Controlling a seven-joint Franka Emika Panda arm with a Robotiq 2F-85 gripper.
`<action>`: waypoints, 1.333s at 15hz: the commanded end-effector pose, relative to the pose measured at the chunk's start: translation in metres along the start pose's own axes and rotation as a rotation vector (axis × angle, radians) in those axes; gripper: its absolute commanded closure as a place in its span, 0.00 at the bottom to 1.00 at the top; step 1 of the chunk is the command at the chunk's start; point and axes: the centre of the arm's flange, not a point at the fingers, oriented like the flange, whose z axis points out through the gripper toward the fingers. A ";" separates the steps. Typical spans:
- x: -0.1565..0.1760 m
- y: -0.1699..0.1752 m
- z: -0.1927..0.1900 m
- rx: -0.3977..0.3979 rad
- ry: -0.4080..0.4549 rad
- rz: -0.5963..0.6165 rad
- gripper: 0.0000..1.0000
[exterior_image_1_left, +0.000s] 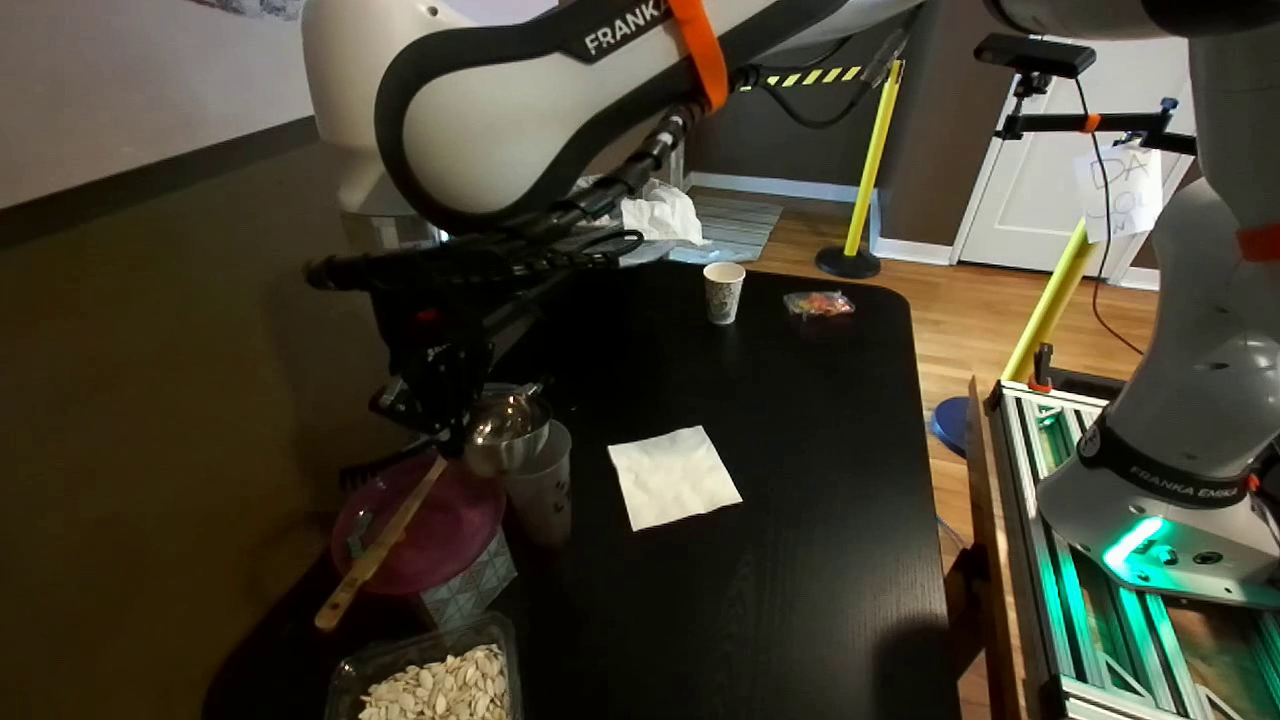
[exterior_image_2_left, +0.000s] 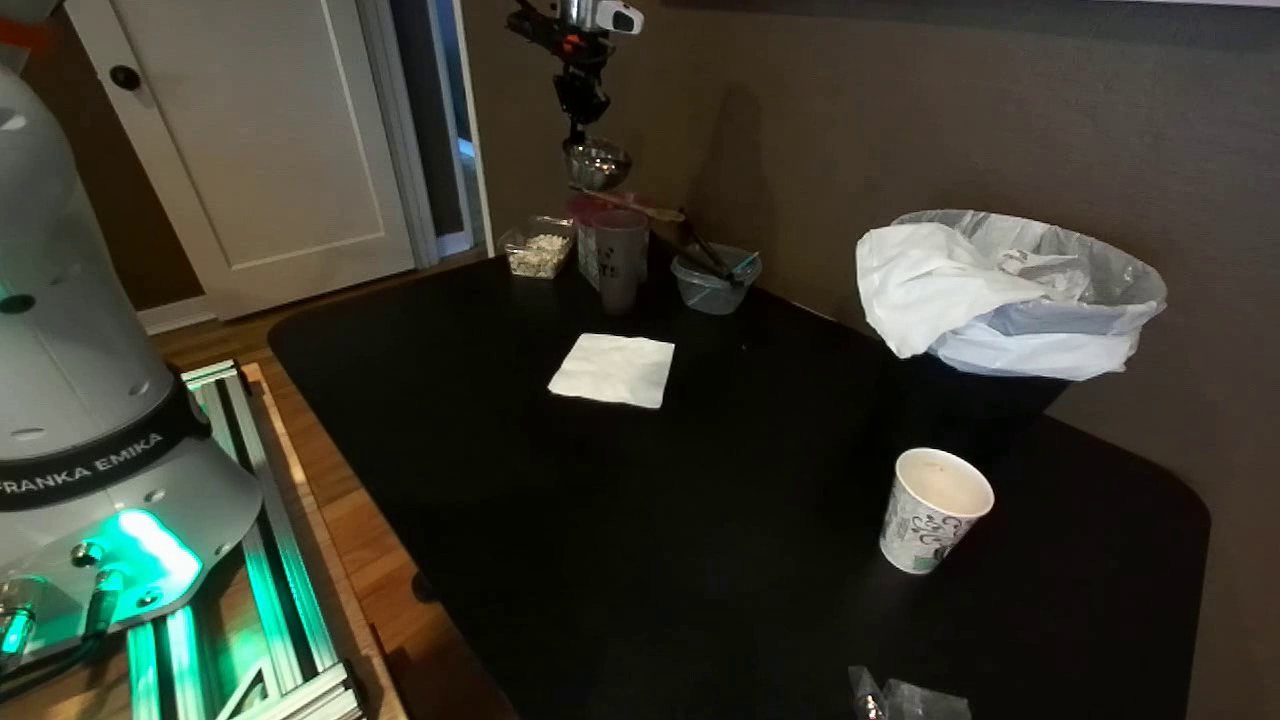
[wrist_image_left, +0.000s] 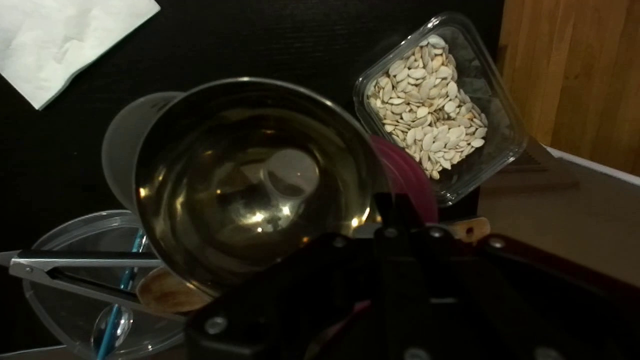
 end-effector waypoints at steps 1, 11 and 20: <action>0.007 0.008 -0.007 0.048 0.000 -0.002 0.99; 0.010 0.022 -0.010 0.078 -0.006 0.009 0.99; 0.006 0.024 -0.012 0.111 -0.011 0.001 0.99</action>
